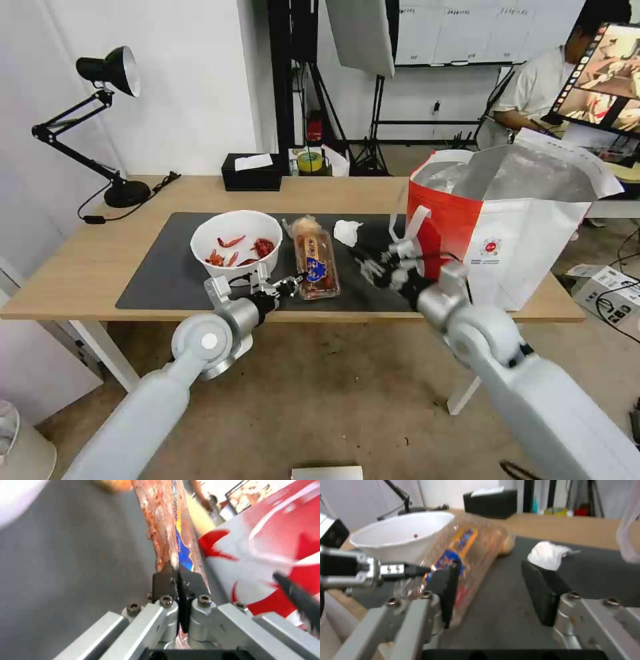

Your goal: Pick up the trash from the table and place it into the takeout bag.

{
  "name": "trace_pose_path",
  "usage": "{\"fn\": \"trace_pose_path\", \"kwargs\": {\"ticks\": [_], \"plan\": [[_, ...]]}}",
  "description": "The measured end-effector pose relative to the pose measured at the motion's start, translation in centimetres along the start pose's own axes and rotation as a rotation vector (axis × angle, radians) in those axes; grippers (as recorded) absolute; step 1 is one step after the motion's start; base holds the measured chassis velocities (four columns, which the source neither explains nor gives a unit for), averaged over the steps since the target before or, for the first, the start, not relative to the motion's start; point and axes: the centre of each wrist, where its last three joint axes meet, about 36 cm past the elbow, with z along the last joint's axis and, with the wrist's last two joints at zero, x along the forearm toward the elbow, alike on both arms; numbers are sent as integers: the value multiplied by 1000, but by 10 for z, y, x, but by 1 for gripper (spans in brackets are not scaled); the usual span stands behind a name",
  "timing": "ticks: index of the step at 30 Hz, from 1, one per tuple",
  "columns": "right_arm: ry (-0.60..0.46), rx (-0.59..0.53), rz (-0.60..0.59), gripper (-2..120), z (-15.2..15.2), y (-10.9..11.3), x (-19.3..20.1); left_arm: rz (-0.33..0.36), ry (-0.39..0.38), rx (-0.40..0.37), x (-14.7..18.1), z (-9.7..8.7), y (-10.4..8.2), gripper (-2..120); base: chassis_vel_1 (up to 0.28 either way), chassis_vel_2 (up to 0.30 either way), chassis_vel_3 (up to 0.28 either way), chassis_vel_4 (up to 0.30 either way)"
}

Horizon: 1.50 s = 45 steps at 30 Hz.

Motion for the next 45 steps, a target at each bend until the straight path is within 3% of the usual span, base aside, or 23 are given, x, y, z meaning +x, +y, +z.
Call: {"fn": "trace_pose_path", "kwargs": {"ticks": [8, 11, 16, 26, 27, 31, 38, 42, 45], "plan": [[-83, -15, 45, 78, 33, 17, 28, 23, -33, -7, 4, -7, -9, 0, 0, 0, 0, 0], [-152, -20, 83, 94, 47, 27, 41, 39, -46, -13, 7, -13, -14, 0, 0, 0, 0, 0], [-177, -27, 113, 100, 57, 34, 49, 55, -58, -23, 8, -23, -18, 0, 0, 0, 0, 0], [-159, -35, 145, 100, 83, 51, 51, 129, -117, -104, -6, -90, -48, 0, 0, 0, 0, 0], [-159, -35, 145, 100, 83, 51, 51, 129, -117, -104, -6, -90, -48, 0, 0, 0, 0, 0], [-158, -19, 153, 100, 89, 53, 49, 159, -114, -128, -20, -111, -67, 0, 0, 0, 0, 0], [-140, -13, 159, 100, 101, 57, 48, 227, -111, -208, -58, -152, -117, 0, 0, 0, 0, 0], [-133, -9, 157, 100, 105, 57, 46, 250, -107, -218, -73, -164, -135, 0, 0, 0, 0, 0], [-127, -12, 151, 100, 109, 61, 43, 305, -94, -243, -95, -169, -174, 0, 0, 0, 0, 0]]}}
